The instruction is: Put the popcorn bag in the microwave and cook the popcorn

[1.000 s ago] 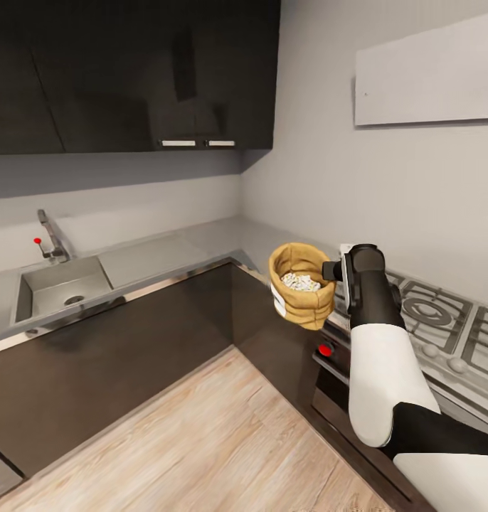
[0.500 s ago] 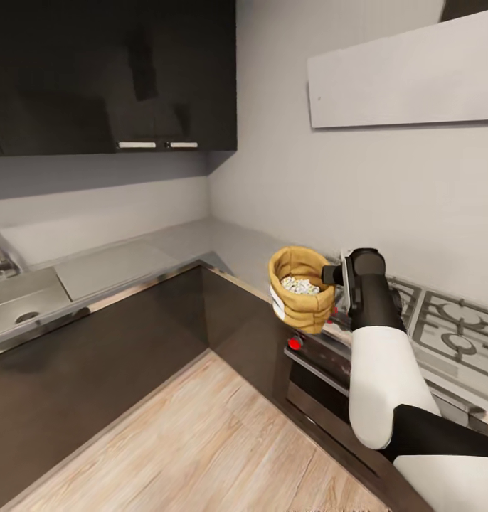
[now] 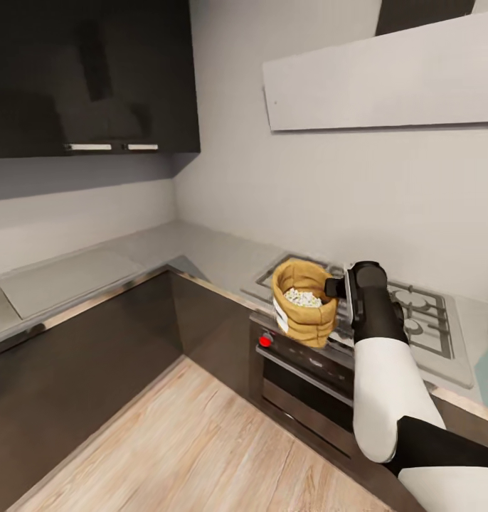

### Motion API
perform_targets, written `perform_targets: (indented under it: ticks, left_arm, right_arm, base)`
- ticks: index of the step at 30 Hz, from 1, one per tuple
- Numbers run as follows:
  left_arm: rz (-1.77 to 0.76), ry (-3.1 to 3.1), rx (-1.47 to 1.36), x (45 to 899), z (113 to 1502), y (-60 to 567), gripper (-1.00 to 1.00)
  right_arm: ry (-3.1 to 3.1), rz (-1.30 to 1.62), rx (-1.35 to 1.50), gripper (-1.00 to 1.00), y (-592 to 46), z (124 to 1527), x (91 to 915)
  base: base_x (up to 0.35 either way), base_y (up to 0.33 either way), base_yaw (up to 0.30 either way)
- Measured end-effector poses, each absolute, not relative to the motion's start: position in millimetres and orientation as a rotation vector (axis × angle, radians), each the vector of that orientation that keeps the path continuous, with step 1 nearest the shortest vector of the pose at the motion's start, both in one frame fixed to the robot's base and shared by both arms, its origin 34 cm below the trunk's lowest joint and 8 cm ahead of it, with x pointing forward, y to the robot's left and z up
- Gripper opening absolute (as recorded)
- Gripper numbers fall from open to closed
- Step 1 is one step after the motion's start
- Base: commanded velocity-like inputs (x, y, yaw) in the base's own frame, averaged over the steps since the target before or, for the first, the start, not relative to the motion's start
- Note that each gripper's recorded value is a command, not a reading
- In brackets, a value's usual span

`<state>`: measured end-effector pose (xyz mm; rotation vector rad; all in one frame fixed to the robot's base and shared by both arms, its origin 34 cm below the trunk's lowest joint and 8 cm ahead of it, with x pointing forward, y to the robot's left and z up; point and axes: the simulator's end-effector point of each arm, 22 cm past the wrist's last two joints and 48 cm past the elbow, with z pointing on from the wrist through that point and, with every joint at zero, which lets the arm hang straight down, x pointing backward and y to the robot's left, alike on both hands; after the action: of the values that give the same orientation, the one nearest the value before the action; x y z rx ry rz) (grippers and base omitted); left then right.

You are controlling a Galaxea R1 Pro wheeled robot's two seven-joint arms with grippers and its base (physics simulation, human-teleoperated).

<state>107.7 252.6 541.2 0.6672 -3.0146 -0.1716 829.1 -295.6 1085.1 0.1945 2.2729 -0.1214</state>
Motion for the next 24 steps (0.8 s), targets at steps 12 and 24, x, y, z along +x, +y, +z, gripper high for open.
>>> perform_targets:
  ticks: [12, 24]
  left_arm:
    - [-0.167, -3.016, 0.668, 108.7, 541.1, 250.3, 1.0]
    - [-0.155, -3.013, 0.67, 108.3, 541.1, 244.4, 1.0]
  right_arm:
    - [2.282, -0.125, 0.195, -1.0, -296.0, 1079.2, 825.8]
    - [2.301, -0.128, 0.194, -1.0, -296.2, 1066.9, 820.8]
  base:
    - [-0.249, 0.193, -0.199]
    - [-0.281, 0.201, 0.0]
